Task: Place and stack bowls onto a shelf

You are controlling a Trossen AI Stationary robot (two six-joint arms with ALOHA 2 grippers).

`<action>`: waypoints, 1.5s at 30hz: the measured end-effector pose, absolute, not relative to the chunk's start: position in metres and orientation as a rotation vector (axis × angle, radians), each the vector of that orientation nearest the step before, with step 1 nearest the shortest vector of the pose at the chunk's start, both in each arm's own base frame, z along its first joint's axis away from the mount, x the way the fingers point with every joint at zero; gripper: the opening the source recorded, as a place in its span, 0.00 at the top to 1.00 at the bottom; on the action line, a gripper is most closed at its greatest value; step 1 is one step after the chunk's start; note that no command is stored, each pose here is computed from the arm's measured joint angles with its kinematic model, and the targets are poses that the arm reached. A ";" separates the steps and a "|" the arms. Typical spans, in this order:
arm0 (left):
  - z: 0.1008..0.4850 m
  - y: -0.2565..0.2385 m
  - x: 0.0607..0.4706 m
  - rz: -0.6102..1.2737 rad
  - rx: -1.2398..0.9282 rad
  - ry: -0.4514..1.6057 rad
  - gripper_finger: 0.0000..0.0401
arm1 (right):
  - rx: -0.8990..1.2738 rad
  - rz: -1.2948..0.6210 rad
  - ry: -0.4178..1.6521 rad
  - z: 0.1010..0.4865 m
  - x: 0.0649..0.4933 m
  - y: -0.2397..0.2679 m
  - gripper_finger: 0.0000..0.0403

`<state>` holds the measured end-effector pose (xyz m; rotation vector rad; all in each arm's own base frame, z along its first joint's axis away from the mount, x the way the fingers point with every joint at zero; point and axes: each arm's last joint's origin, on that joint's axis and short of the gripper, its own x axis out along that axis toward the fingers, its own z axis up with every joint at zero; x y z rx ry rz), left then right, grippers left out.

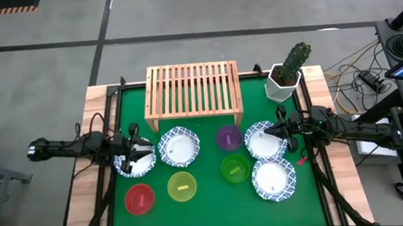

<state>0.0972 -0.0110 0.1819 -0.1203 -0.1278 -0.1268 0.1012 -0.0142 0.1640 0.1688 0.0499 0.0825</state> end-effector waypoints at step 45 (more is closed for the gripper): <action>0.221 -0.009 0.083 -0.159 -0.276 -0.553 0.72 | 0.148 -0.227 -0.188 0.184 0.099 -0.023 0.98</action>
